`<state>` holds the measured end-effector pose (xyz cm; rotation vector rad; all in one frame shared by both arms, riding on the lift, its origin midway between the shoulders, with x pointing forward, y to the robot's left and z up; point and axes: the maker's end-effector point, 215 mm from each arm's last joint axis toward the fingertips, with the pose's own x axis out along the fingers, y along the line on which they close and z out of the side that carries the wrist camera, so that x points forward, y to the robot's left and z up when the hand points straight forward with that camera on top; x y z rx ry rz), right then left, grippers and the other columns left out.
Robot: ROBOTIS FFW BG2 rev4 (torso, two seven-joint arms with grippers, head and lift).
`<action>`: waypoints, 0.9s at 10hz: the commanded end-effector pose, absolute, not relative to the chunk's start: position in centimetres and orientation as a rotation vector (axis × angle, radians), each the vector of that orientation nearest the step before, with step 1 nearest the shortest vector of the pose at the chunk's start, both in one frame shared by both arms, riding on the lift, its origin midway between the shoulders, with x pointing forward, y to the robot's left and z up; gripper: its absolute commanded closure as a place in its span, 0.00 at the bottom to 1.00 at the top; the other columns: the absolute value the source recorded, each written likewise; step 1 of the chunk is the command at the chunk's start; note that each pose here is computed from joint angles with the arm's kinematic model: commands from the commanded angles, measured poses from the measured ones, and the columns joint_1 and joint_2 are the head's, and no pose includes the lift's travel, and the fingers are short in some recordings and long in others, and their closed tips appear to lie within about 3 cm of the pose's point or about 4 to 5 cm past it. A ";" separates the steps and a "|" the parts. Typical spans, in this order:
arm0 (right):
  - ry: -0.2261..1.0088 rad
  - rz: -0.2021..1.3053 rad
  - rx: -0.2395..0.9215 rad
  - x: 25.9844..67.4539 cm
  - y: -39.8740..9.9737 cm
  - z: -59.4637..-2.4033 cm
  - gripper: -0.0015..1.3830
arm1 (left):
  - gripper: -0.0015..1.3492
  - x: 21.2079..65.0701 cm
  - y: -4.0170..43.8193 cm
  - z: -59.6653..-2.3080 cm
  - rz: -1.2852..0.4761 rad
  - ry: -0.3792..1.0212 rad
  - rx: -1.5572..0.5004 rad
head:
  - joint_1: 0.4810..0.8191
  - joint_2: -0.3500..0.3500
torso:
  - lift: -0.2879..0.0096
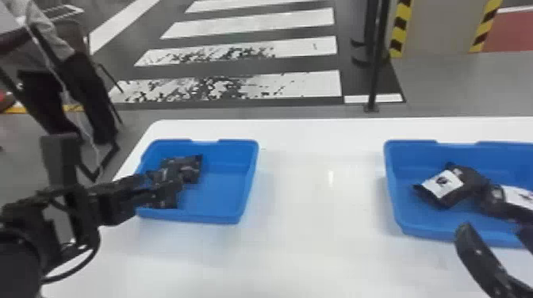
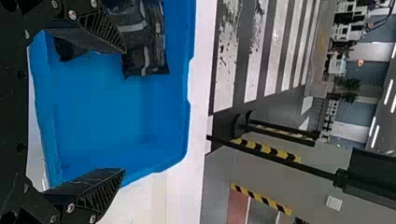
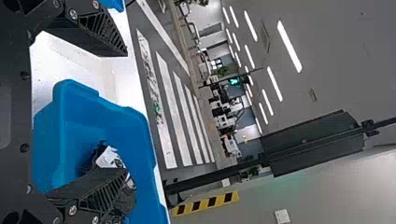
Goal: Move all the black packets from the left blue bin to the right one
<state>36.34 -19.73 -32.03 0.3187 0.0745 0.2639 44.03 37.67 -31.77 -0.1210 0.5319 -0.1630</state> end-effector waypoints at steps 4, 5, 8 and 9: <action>0.107 0.266 0.346 36.1 -19.6 -33.1 0.11 | 0.13 45.7 44.0 -37.0 0.015 0.665 -0.176 | 0.63 0.94 | 0.35; 0.111 0.269 0.349 36.0 -19.6 -33.2 0.11 | 0.13 46.5 44.3 -37.9 0.025 0.683 -0.194 | 0.63 0.95 | 0.35; 0.122 0.277 0.361 36.0 -19.3 -33.6 0.11 | 0.13 48.8 44.1 -40.3 0.024 0.759 -0.214 | 0.63 0.97 | 0.35; 0.130 0.277 0.368 36.0 -19.4 -33.9 0.11 | 0.13 49.4 44.0 -41.1 0.037 0.789 -0.226 | 0.63 0.96 | 0.35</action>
